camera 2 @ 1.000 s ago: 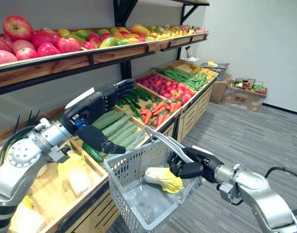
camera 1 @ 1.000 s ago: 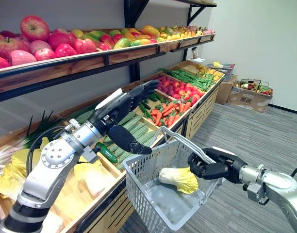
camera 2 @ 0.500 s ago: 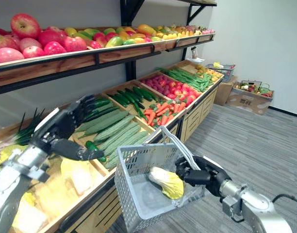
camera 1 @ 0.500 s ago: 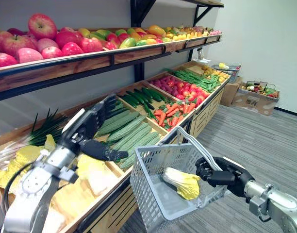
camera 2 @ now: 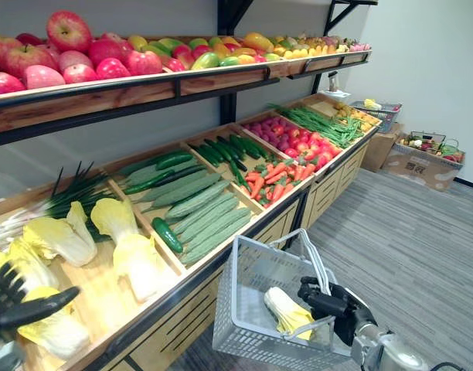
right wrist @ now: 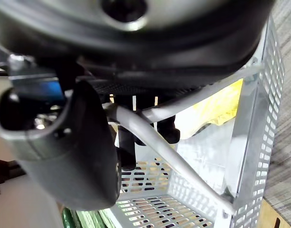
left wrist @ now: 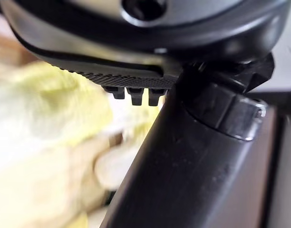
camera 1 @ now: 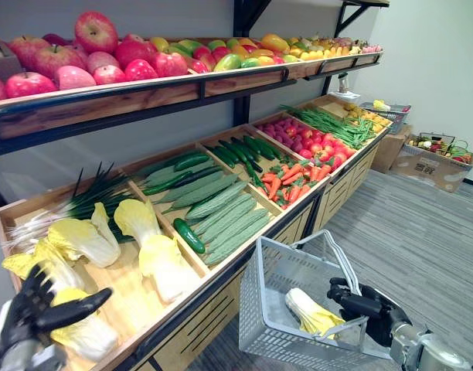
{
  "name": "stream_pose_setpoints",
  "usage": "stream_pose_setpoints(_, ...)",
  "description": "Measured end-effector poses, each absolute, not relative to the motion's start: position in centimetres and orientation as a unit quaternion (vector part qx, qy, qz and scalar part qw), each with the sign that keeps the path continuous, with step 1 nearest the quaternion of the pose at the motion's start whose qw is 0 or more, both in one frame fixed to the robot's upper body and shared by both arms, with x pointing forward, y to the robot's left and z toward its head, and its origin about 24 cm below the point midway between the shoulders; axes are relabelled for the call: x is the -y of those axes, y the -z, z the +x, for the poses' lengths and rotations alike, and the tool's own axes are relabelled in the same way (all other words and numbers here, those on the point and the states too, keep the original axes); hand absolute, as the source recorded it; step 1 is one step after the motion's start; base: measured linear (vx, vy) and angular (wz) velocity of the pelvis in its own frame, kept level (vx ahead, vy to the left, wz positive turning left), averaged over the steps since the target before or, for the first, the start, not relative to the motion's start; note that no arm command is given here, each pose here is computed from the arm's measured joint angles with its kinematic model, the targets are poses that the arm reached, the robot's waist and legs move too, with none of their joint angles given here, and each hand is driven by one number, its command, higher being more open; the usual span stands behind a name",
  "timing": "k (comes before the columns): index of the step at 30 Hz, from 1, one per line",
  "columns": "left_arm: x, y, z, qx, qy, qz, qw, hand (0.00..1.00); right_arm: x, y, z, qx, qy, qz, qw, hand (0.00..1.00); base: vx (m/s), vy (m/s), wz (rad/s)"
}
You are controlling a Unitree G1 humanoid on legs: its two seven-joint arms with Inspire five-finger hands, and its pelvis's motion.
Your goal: Pick vegetable in the basket
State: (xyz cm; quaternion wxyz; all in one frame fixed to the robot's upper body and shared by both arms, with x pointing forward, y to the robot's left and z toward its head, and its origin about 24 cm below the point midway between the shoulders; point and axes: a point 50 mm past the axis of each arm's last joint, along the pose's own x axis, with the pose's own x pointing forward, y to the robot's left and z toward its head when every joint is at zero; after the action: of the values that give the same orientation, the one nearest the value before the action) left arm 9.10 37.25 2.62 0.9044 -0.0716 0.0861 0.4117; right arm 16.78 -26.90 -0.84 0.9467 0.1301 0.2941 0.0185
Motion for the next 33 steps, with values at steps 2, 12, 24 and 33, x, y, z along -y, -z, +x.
stream_pose_setpoints(2, -38.5, -2.1, 7.0, -0.081, -0.483, -0.076, 0.869, 1.0, 27.0, 1.2, 16.6, -0.297, -0.003, 0.139, 0.945, 0.0, 0.0, 0.042, 0.13)
stream_pose_setpoints(12, -36.3, 5.3, -2.5, -0.114, -0.749, -0.154, 0.634, 1.0, 25.8, 2.8, 15.8, -0.296, 0.055, 0.199, 0.933, 0.0, 0.01, 0.03, 0.09)
stream_pose_setpoints(24, -24.6, 14.8, -7.1, -0.339, -0.721, -0.313, 0.518, 1.0, 25.5, 6.2, 13.6, -0.326, 0.132, 0.246, 0.903, 0.0, 0.01, 0.018, -0.02)
stream_pose_setpoints(33, -20.6, 16.7, -0.9, -0.435, -0.533, -0.351, 0.636, 1.0, 25.2, 11.4, 9.3, -0.414, 0.231, 0.265, 0.84, 0.0, 0.02, 0.008, -0.03)
